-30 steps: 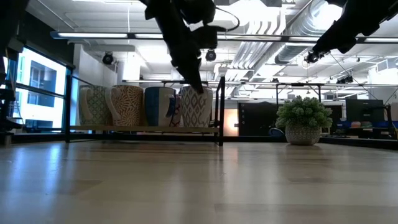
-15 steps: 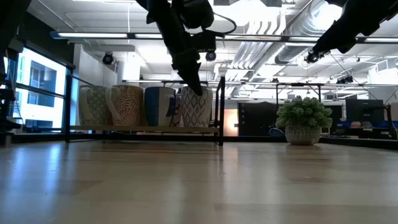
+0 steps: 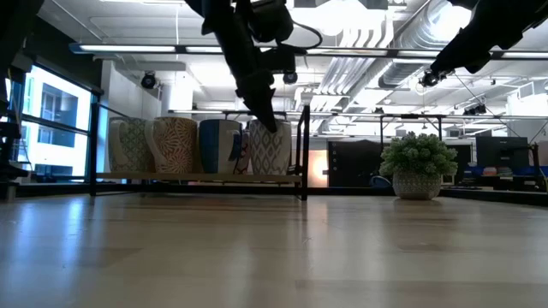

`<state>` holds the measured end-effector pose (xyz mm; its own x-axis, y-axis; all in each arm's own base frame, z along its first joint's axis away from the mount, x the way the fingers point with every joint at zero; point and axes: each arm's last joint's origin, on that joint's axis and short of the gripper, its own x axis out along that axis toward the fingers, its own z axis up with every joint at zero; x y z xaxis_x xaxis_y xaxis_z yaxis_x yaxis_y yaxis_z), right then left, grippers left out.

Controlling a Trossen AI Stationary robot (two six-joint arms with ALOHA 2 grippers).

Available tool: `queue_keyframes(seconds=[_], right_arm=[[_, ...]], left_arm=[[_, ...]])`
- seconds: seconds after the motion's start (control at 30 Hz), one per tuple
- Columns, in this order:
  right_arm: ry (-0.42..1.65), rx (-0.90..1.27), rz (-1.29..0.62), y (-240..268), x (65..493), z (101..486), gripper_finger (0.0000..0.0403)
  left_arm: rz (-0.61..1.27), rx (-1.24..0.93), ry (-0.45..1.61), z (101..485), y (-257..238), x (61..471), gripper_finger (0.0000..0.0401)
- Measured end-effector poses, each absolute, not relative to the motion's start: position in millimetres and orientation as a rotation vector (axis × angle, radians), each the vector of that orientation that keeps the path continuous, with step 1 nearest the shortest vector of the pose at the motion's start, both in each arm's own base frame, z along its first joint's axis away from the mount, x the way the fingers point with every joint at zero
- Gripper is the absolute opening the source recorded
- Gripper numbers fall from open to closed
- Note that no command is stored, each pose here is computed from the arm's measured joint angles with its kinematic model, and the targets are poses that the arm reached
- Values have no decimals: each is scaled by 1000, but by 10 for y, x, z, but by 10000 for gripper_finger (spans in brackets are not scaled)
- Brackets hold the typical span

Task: Place coffee mugs
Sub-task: Adjust the mugs on the shelf, then return to Home Position

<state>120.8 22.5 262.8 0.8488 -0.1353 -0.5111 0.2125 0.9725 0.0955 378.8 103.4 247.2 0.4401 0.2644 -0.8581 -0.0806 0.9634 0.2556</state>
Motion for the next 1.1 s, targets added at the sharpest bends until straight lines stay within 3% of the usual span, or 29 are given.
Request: queue_keyframes(seconds=[0.53,0.73,0.9,1.1], right_arm=[[529,154,-172,229,1208,2627,99],[537,152,-173,228,1204,2621,99],[537,150,-173,228,1205,2621,99],[511,154,-168,222,1185,2647,99]], left_arm=[[222,168,1090,2477,989,3798,60],[135,102,1011,2710,738,3742,60],[58,48,1113,2886,487,3484,60],[97,-56,1192,2958,292,3048,60]])
